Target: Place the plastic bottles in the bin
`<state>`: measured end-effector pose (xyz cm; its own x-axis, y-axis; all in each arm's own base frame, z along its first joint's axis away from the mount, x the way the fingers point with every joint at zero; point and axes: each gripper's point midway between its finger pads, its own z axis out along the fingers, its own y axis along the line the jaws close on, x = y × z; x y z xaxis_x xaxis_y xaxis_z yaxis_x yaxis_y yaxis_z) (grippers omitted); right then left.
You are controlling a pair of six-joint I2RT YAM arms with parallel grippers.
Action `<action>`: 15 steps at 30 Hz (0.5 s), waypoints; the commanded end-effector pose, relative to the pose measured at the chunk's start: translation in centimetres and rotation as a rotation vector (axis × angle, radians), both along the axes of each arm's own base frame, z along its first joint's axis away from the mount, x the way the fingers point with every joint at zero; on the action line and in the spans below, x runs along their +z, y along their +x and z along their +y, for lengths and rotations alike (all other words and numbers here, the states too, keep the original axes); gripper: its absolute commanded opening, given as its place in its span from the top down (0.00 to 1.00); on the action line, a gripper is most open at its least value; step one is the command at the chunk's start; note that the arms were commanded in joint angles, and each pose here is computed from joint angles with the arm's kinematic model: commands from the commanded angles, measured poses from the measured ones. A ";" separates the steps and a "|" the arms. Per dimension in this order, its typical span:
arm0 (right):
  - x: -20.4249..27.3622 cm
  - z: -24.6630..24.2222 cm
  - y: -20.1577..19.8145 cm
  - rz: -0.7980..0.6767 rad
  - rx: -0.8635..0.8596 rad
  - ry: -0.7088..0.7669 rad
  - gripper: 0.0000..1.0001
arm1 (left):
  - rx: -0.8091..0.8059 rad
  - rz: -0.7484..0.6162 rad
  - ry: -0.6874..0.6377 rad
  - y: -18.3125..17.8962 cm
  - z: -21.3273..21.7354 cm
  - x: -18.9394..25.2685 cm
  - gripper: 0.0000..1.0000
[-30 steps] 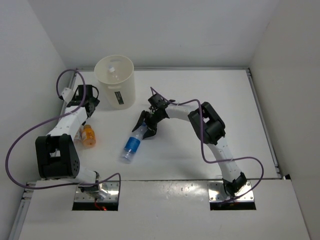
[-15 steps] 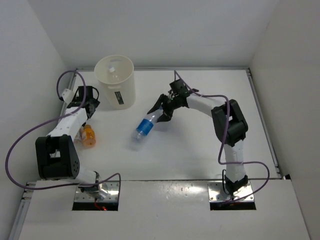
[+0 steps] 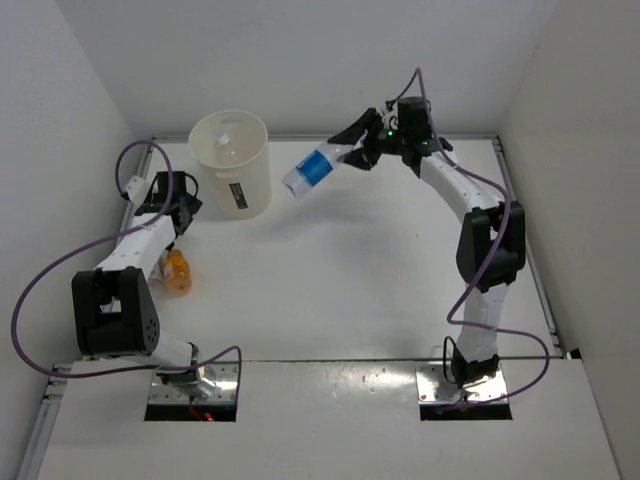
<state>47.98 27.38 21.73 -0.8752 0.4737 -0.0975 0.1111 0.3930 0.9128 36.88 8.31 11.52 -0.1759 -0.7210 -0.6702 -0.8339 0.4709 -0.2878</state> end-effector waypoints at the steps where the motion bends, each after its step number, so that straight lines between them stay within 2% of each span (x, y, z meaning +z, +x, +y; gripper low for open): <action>1: 11.8 -0.4 2.7 -0.345 -0.015 0.144 0.98 | -0.019 -0.061 0.002 1.6 0.0 1.5 0.01; 5: 16.3 0.4 5.2 -0.469 -0.057 0.200 0.99 | -0.034 -0.070 0.002 1.3 -0.2 1.4 0.01; 6: 19.2 0.2 5.9 -0.537 -0.089 0.212 0.99 | -0.049 -0.090 -0.001 1.8 -0.4 1.7 0.01; 13: 22.7 4.3 8.1 -0.692 -0.165 0.230 1.00 | -0.102 -0.125 0.001 2.9 -0.9 2.6 0.01; 15: 22.0 6.1 8.1 -0.735 -0.180 0.185 1.00 | -0.108 -0.121 0.007 2.8 -0.8 2.6 0.01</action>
